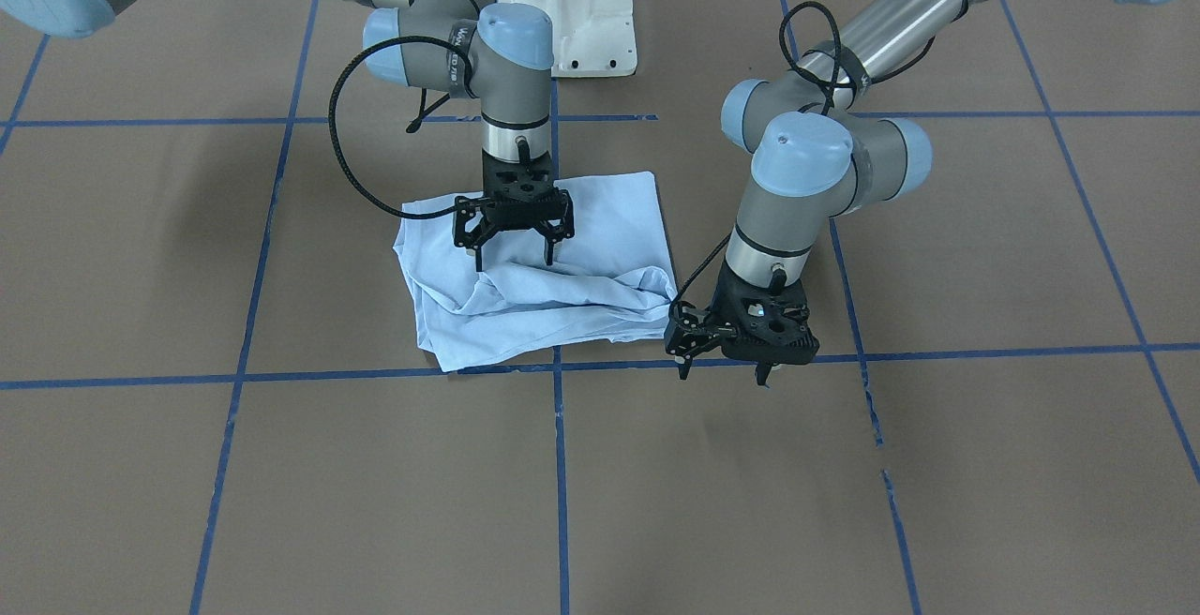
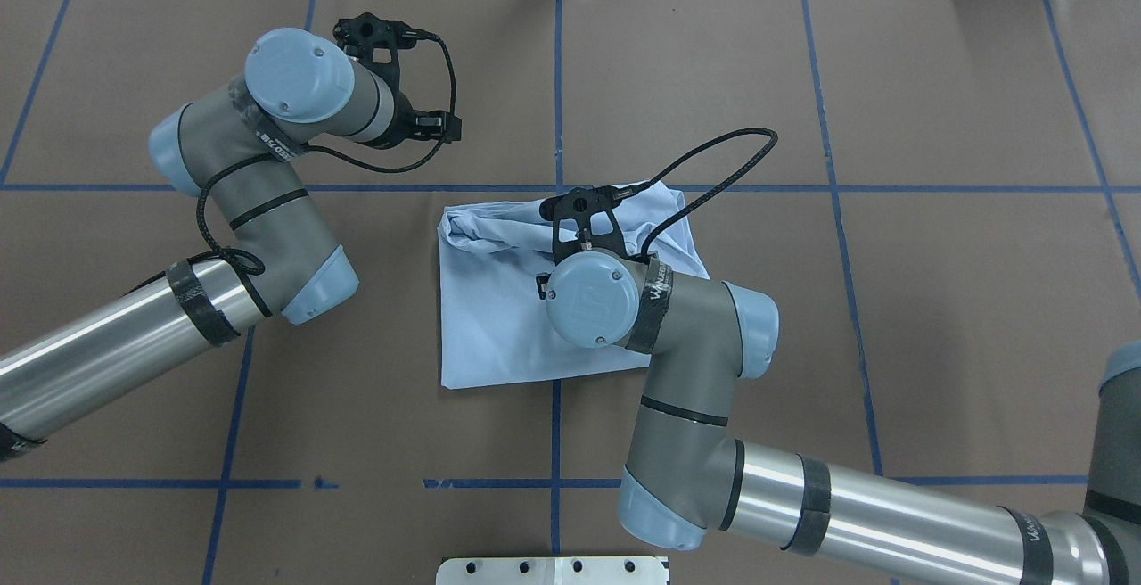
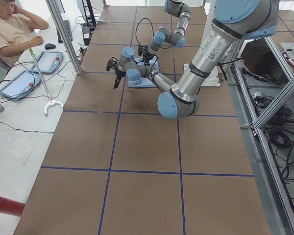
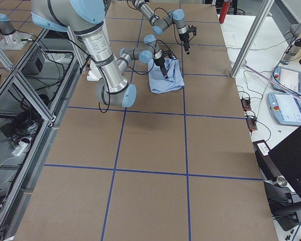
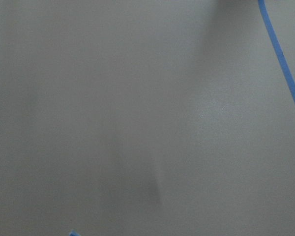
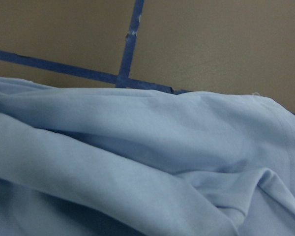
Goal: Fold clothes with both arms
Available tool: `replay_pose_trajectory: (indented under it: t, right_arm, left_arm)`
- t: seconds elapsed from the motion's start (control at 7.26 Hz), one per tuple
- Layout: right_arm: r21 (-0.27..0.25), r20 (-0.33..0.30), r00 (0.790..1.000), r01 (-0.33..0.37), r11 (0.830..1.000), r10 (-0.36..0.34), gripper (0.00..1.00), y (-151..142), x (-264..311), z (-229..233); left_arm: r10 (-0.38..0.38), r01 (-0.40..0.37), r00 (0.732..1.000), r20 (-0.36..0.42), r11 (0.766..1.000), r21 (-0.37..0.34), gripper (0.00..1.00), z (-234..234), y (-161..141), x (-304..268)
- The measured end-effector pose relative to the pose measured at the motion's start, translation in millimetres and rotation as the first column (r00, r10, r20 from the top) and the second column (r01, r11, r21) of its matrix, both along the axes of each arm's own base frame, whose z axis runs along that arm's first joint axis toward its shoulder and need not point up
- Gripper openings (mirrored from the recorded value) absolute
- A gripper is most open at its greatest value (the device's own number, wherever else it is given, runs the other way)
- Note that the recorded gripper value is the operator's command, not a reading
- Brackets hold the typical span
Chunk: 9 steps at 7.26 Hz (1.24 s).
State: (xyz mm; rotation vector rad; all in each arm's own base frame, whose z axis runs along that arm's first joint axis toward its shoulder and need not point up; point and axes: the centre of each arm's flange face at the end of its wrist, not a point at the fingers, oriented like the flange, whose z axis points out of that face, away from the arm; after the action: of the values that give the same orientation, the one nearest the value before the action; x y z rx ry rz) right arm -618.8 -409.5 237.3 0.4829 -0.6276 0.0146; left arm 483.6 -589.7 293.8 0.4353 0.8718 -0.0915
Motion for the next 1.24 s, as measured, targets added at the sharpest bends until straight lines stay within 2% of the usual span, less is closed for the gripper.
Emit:
replay_pose_trajectory:
  t: [0.28, 0.55, 0.69, 0.96, 1.24]
  right_arm:
    - [-0.004, -0.025, 0.999, -0.031, 1.000, 0.030, 1.00, -24, 5, 8]
    - [-0.004, -0.048, 0.995, -0.084, 0.996, 0.084, 1.00, -74, 11, 10]
    - [0.001, -0.052, 0.992, -0.117, 0.993, 0.117, 1.00, -108, 15, 14]
    - [-0.001, -0.026, 0.983, -0.184, 0.983, 0.184, 1.00, -178, 39, 34]
    - [-0.068, 0.052, 0.980, -0.188, 0.980, 0.191, 1.00, -224, 77, 26]
  left_arm:
    - [0.000, 0.000, 1.000, 0.000, 1.000, 0.000, 1.00, 0, 0, 0]
    - [0.000, 0.000, 1.000, 0.000, 1.000, 0.000, 1.00, 0, 0, 0]
    - [0.000, 0.000, 1.000, -0.001, 1.000, 0.000, 1.00, 0, 0, 0]
    - [0.000, 0.000, 1.000, -0.002, 1.000, 0.000, 1.00, -1, 0, 0]
    - [0.006, -0.006, 1.000, -0.010, 1.000, 0.007, 1.00, -3, 8, -1]
